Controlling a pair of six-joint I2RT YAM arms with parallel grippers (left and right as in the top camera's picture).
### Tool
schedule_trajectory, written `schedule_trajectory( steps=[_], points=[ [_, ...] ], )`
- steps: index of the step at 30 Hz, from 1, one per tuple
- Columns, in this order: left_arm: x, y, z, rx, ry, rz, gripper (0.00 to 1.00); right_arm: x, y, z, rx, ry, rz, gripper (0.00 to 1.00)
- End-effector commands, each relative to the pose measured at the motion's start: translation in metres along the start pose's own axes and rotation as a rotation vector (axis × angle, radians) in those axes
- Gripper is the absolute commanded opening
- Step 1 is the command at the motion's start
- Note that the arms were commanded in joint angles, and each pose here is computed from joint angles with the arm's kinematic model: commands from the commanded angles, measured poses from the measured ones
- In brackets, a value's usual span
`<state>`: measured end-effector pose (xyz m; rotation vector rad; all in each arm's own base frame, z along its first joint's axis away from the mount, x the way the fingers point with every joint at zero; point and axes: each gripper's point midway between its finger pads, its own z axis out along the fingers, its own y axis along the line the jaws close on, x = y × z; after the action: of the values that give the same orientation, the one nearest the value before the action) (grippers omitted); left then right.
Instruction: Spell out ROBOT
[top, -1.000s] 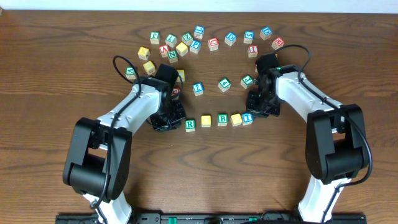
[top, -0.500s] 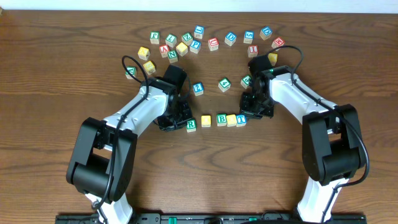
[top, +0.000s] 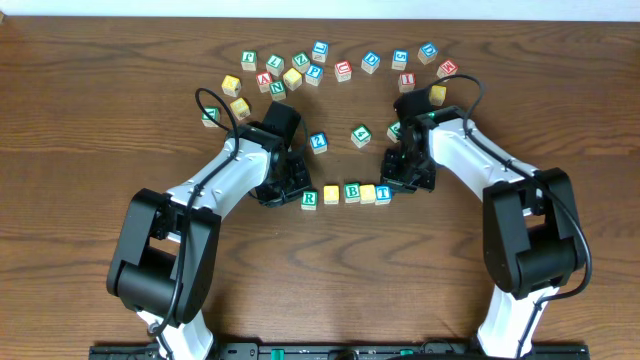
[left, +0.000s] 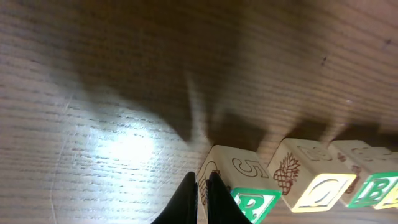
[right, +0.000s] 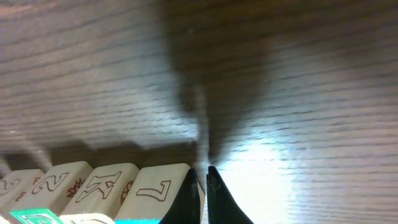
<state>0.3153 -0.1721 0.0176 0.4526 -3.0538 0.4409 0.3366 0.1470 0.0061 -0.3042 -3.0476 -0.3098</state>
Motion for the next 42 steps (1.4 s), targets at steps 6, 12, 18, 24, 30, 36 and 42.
schedule_trajectory(
  steps=[6, 12, 18, 24, 30, 36, 42],
  points=[
    [0.002, 0.004, 0.006, -0.016, 0.01, -0.021, 0.07, 0.011, 0.012, 0.008, -0.002, 0.025, -0.014, 0.01],
    [0.002, 0.004, 0.006, -0.016, 0.01, -0.024, 0.07, 0.011, 0.013, 0.008, -0.004, 0.021, -0.018, 0.01],
    [0.004, 0.0, 0.006, 0.005, 0.022, -0.043, 0.08, 0.009, 0.015, 0.009, -0.011, 0.012, -0.02, 0.01],
    [0.004, 0.001, 0.006, 0.003, 0.022, -0.046, 0.07, 0.01, 0.016, 0.009, -0.009, 0.014, -0.024, 0.01],
    [0.004, 0.001, 0.006, 0.003, 0.023, -0.095, 0.07, 0.013, 0.014, 0.009, -0.003, 0.026, -0.014, 0.01],
    [0.004, 0.0, 0.006, 0.005, 0.025, -0.107, 0.08, 0.015, 0.017, 0.009, -0.021, 0.038, -0.008, 0.01],
    [0.004, 0.0, 0.006, 0.004, 0.025, -0.121, 0.07, 0.016, 0.019, 0.009, -0.02, 0.04, -0.012, 0.01]
  ],
)
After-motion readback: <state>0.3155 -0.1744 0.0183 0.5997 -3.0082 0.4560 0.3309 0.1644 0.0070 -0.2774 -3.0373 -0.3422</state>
